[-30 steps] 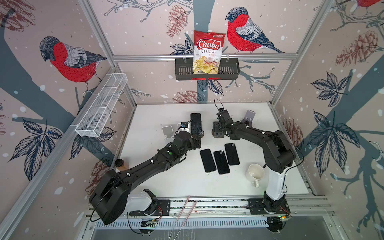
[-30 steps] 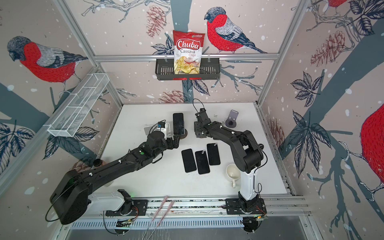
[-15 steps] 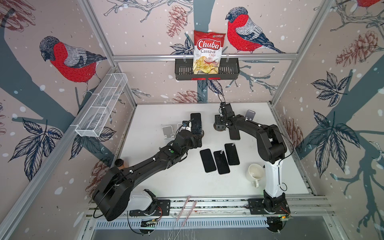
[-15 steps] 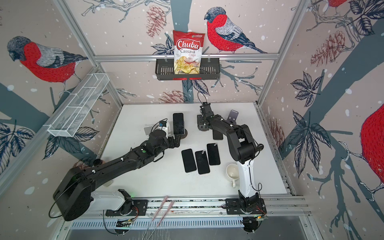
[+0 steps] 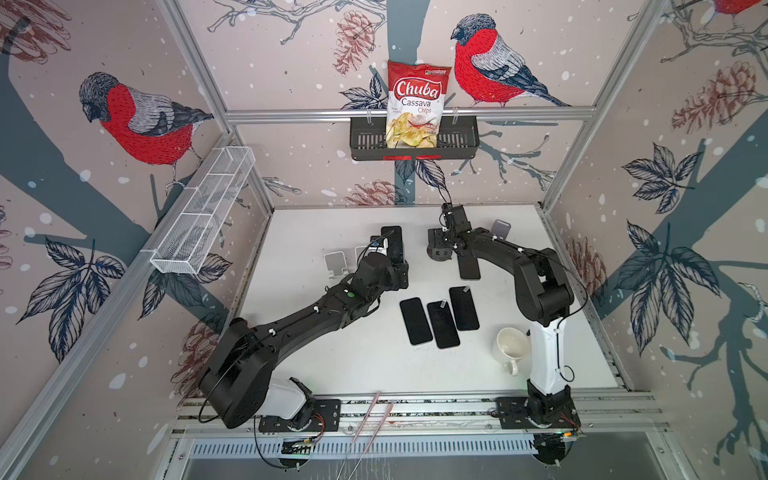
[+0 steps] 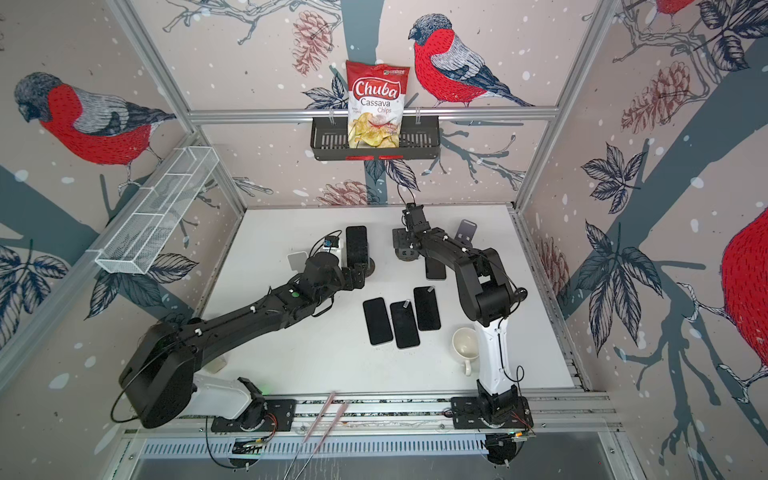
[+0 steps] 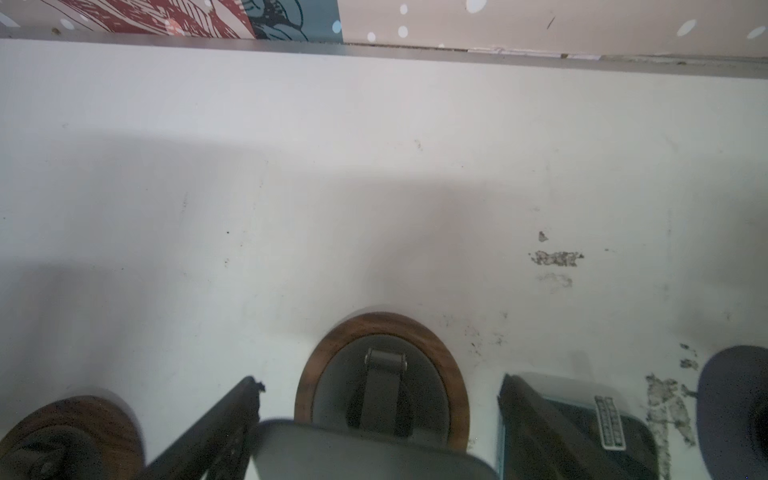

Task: Remove the phone from the phone stand
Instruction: 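Bring the left gripper around the wooden-stand black phone while the right gripper hovers, then close the left gripper on the black phone on the wooden stand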

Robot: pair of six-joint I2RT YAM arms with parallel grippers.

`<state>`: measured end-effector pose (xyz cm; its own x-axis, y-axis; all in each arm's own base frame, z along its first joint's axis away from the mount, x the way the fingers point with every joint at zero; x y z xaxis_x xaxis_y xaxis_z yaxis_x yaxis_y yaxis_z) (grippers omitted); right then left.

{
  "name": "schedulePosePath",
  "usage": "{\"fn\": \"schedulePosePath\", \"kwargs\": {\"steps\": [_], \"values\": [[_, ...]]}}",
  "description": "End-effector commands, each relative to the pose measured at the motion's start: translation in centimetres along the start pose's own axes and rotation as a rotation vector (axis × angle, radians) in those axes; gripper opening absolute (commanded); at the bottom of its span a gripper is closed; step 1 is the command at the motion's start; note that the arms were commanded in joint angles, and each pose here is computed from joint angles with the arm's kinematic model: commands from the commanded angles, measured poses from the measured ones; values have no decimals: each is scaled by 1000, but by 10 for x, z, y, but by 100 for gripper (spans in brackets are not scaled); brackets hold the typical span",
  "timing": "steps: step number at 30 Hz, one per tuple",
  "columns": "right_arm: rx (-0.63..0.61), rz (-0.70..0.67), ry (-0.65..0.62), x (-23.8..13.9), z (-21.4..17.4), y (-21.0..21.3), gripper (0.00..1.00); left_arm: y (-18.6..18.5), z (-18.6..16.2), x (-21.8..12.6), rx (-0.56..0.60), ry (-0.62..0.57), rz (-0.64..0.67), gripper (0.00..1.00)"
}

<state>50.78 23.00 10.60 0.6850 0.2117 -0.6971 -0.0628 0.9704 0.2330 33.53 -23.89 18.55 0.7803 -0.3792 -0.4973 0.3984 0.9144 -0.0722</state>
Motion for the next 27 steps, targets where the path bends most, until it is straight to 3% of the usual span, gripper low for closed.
{"fn": "schedulePosePath", "kwargs": {"steps": [1, 11, 27], "values": [[-5, 24, -50, -17, 19, 5, 96, 2, 4, 3, 14, 16, 26, 96], [71, 53, -176, -89, 50, -3, 99, -1, 9, 17, 33, 63, 44, 96], [185, 217, -216, -167, -3, -16, 99, -5, 19, 41, 63, 145, 76, 97]]}}
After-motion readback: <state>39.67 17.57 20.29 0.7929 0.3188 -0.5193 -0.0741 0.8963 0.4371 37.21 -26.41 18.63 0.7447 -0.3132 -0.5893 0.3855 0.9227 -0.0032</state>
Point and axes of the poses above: each gripper's point midway between its finger pads, its own x axis out along the fingers, its own y axis along the line the jaws close on, z = x × y, the point moved 2 cm from there along -x, back along the fingers, and after that the axes turned 15 degrees about x, right-handed, at the moved point
